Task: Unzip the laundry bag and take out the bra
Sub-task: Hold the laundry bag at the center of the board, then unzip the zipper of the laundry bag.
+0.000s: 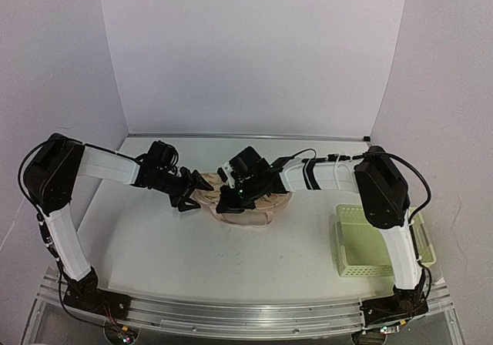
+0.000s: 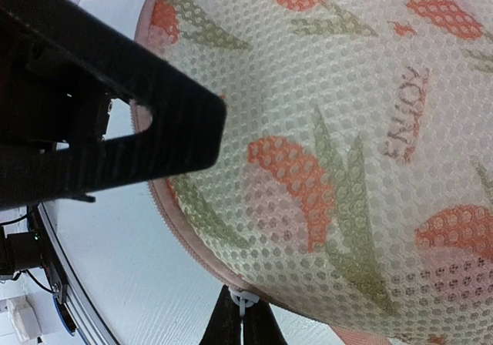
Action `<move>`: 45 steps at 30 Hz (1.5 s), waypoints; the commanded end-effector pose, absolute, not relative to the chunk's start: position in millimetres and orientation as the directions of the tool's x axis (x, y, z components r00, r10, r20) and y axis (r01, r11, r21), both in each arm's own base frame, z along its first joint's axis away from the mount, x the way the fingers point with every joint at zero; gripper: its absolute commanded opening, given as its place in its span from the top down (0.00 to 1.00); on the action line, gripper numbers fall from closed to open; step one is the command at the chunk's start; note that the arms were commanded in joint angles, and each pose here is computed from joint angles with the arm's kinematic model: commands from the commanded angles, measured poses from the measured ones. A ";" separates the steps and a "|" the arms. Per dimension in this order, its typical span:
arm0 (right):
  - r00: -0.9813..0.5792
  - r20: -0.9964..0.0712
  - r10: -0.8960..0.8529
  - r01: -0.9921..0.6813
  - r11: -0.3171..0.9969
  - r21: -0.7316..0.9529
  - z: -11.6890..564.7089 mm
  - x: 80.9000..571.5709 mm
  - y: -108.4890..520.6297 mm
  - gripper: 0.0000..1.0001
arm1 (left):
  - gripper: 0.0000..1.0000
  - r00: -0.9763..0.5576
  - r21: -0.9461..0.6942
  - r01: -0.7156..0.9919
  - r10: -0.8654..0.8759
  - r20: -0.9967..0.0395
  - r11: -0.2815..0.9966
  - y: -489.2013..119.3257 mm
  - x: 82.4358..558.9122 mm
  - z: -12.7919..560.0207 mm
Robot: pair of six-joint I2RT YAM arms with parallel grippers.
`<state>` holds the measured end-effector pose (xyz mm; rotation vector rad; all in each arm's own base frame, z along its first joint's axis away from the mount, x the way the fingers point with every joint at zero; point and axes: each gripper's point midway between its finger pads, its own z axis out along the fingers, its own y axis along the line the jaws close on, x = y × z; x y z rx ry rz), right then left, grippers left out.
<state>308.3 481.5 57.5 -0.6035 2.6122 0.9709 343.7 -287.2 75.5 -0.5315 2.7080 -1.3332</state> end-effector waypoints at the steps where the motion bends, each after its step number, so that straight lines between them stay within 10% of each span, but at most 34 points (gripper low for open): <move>1: -0.831 -0.496 -0.253 -0.530 0.633 0.565 108.5 312.0 488.0 1.00 | 0.29 -0.939 -0.817 -0.245 -0.337 0.066 0.522 -296.5 354.3 81.1; 22: -0.828 -0.502 -0.250 -0.531 0.638 0.558 115.1 304.9 475.7 1.00 | 0.99 -0.937 -0.820 -0.255 -0.339 0.080 0.513 -300.8 359.8 73.9; 45: -0.859 -0.470 -0.204 -0.424 0.798 0.428 76.8 305.8 386.6 1.00 | 1.00 -0.943 -0.849 -0.164 -0.333 -0.014 0.502 -291.3 363.0 113.4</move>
